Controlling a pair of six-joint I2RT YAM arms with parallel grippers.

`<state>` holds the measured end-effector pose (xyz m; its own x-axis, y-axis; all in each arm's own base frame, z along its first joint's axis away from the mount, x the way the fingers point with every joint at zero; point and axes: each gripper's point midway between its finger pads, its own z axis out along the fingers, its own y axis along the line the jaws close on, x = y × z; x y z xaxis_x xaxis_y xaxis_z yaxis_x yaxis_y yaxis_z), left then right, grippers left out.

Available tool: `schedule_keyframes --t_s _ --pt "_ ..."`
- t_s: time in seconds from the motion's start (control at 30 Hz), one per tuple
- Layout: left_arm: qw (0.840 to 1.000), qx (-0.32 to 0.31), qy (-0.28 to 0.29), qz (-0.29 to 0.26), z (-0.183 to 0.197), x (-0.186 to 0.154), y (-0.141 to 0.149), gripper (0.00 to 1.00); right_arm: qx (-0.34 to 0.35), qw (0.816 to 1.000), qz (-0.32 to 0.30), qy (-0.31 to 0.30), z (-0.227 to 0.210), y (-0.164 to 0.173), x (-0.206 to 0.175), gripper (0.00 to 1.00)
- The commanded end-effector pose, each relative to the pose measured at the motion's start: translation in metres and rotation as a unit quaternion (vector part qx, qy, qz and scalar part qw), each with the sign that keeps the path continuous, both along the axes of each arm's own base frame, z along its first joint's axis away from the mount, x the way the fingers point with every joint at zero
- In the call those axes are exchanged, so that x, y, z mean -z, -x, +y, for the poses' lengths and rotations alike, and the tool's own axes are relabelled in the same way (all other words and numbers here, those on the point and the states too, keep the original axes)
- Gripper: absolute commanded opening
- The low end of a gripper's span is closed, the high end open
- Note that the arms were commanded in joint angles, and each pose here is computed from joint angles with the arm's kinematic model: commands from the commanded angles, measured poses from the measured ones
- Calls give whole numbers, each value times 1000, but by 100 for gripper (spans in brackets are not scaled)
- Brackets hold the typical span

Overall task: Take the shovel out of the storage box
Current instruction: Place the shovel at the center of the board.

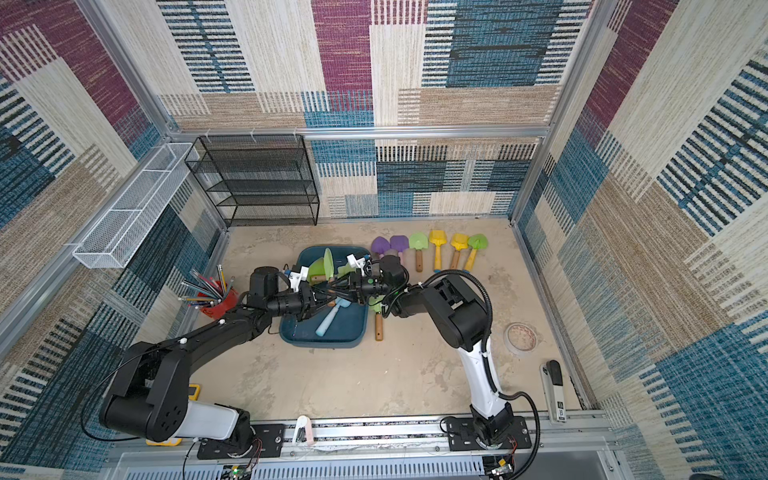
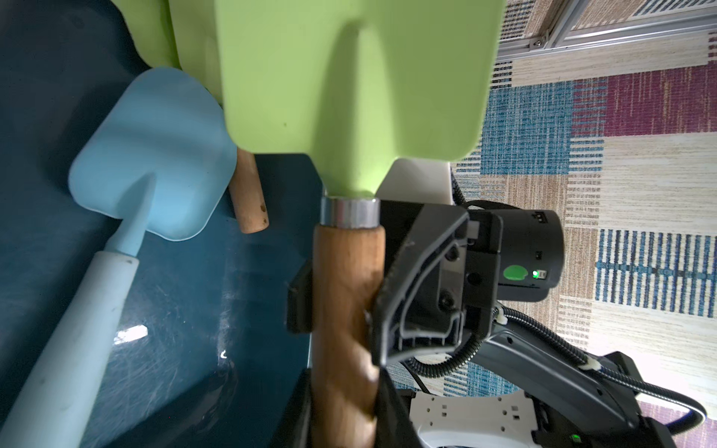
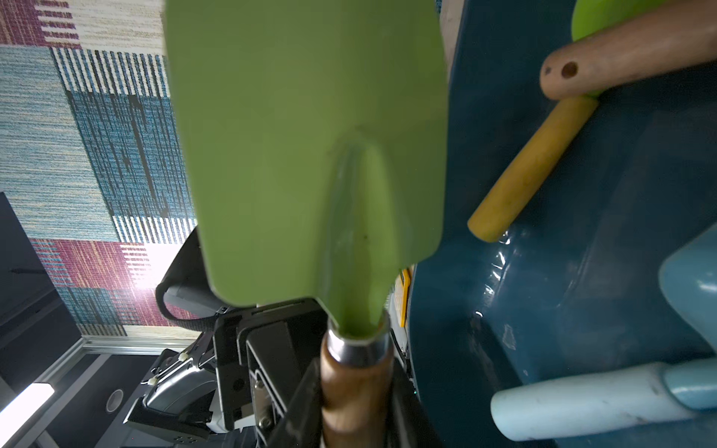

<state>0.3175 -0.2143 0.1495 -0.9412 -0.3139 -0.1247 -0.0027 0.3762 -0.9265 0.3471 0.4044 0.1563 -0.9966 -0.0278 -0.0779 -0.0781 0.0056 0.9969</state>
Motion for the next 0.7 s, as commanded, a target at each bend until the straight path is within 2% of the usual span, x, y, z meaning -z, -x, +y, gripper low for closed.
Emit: schedule_keyframes --t_s 0.0,0.13,0.2,0.23,0.3,0.4,0.57,0.67 --pt "1000 11 11 2 -2 -2 5 6 -3 999 -30 -31 -1 -2 -19 26" --pt "1000 13 11 1 -2 -2 6 8 0 999 -29 -32 -3 -6 -18 26" --pt "1000 14 11 3 -2 -1 7 12 0 999 -28 -33 -3 -7 -18 22" --pt "1000 14 11 4 -2 -1 7 17 0 999 -30 -33 -3 -7 -18 20" --pt "1000 13 6 4 -2 0 8 32 1 999 -30 -32 -4 -6 -19 17" --pt "1000 13 -6 1 0 0 7 45 6 999 -32 -24 -6 -6 -18 16" --pt "1000 13 -25 -13 3 -7 5 49 20 999 -44 -5 -13 -10 -20 16" --pt "998 10 -57 -24 8 -9 5 49 36 997 -56 24 -19 -14 -19 16"
